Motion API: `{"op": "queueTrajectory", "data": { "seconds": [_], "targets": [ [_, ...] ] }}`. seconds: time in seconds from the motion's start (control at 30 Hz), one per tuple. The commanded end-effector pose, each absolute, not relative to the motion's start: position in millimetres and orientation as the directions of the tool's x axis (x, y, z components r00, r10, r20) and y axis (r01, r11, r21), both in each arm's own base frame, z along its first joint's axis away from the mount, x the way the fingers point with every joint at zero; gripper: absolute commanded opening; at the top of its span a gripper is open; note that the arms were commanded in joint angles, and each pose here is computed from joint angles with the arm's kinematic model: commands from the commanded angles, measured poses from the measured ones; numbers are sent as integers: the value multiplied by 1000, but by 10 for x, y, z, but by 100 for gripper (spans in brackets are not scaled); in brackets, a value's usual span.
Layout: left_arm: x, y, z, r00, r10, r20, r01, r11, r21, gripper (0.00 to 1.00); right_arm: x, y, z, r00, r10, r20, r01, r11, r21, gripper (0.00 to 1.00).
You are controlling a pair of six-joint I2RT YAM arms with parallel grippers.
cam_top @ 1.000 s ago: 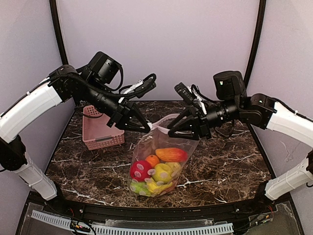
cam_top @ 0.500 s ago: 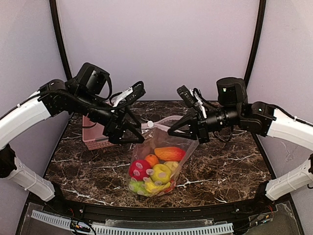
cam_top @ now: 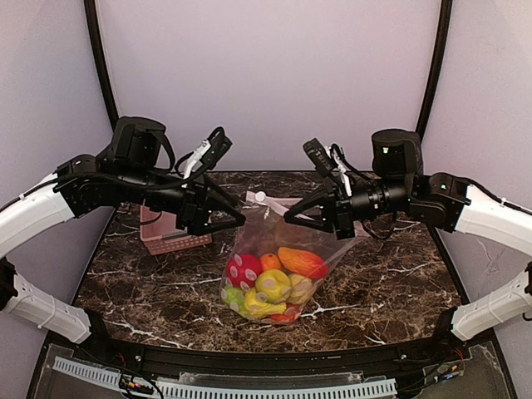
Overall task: Place the food in the zip-top bag and seal the zipper
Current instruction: Pass from the left arm to the right, then hold the zipper food storage bag at the center of the board.
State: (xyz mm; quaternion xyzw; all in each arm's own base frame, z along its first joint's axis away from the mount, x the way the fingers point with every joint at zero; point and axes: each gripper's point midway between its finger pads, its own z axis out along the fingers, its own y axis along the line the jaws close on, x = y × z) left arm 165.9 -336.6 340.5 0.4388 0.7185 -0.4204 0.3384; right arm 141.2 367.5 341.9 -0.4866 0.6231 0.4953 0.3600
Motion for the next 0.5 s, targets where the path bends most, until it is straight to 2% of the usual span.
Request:
{"op": "queueTrajectory", "data": {
  "seconds": [0.0, 0.1, 0.3, 0.47],
  "targets": [
    [1801, -3430, 3435, -392, 325, -861, 906, 302, -298, 64, 1393, 3713, 3475, -258, -224, -940, -965, 18, 261, 0],
    [1868, -3470, 3419, -399, 325, -857, 900, 320, -297, 61, 1378, 3706, 3484, -257, -224, -940, -965, 13, 261, 0],
    [1870, -3547, 3429, -410, 309, -858, 900, 292, -324, 46, 1375, 3701, 3461, -258, -229, -939, -965, 14, 262, 0],
    [1878, -3550, 3467, -416, 291, -862, 899, 277, -340, 40, 1381, 3720, 3414, -266, -240, -934, -962, 12, 271, 0]
  ]
}}
